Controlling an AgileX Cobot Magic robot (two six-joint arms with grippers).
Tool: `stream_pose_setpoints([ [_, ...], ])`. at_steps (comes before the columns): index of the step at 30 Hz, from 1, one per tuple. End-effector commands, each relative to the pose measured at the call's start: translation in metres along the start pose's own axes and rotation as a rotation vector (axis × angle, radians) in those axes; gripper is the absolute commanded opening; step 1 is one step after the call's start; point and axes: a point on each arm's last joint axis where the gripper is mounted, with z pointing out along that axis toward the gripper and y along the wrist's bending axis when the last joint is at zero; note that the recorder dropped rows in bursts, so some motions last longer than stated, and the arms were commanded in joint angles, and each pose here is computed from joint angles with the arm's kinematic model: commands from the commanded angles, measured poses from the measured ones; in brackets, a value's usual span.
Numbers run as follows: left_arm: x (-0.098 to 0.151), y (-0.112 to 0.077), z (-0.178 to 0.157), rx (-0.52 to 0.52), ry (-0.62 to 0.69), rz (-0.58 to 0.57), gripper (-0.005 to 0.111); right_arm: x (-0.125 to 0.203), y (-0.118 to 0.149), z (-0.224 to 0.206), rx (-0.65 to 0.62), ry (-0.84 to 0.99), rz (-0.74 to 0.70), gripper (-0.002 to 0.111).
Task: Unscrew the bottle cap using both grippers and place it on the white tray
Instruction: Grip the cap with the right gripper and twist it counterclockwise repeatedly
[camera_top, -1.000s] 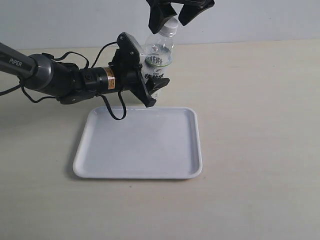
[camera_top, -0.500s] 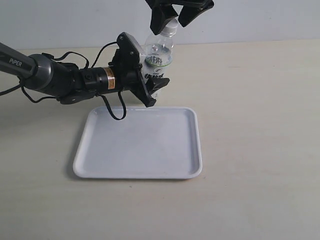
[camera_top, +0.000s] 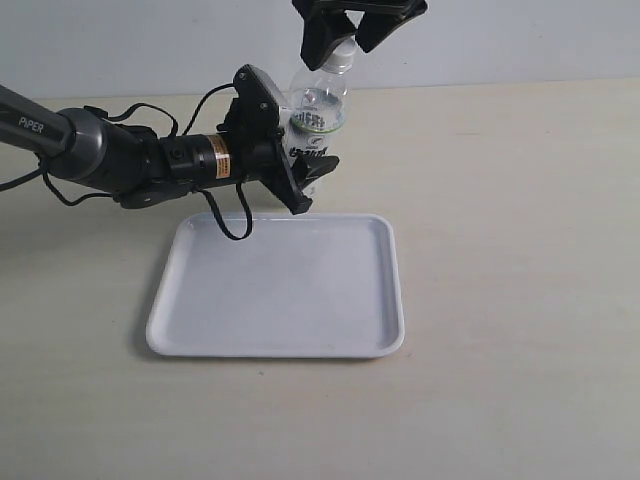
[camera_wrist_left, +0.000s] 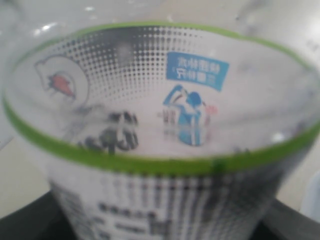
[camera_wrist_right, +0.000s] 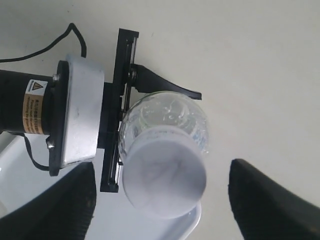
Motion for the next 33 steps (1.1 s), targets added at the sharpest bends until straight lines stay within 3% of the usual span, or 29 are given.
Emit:
stream_pose_setpoints([
  [1, -0.0034, 0.0007, -0.0004, -0.006, 0.004, -0.004, 0.000, -0.0029, -0.0019, -0.0006, 0.016, -0.036, -0.012, 0.070],
  [16, -0.0034, 0.0007, -0.0004, -0.006, 0.004, -0.004, 0.000, -0.0012, -0.0039, 0.0085, 0.011, -0.012, -0.035, 0.068],
  [23, -0.0034, 0.0007, -0.0004, -0.006, 0.004, -0.004, 0.000, -0.0010, -0.0039, 0.0085, 0.010, -0.010, -0.035, 0.041],
  [29, -0.0034, 0.0007, -0.0004, -0.006, 0.004, -0.004, 0.000, -0.0008, -0.0038, 0.0085, 0.009, -0.008, -0.052, 0.000],
  [33, -0.0034, 0.0007, -0.0004, -0.006, 0.004, -0.008, 0.000, -0.0001, -0.0036, 0.0085, 0.007, 0.000, -0.164, 0.000],
])
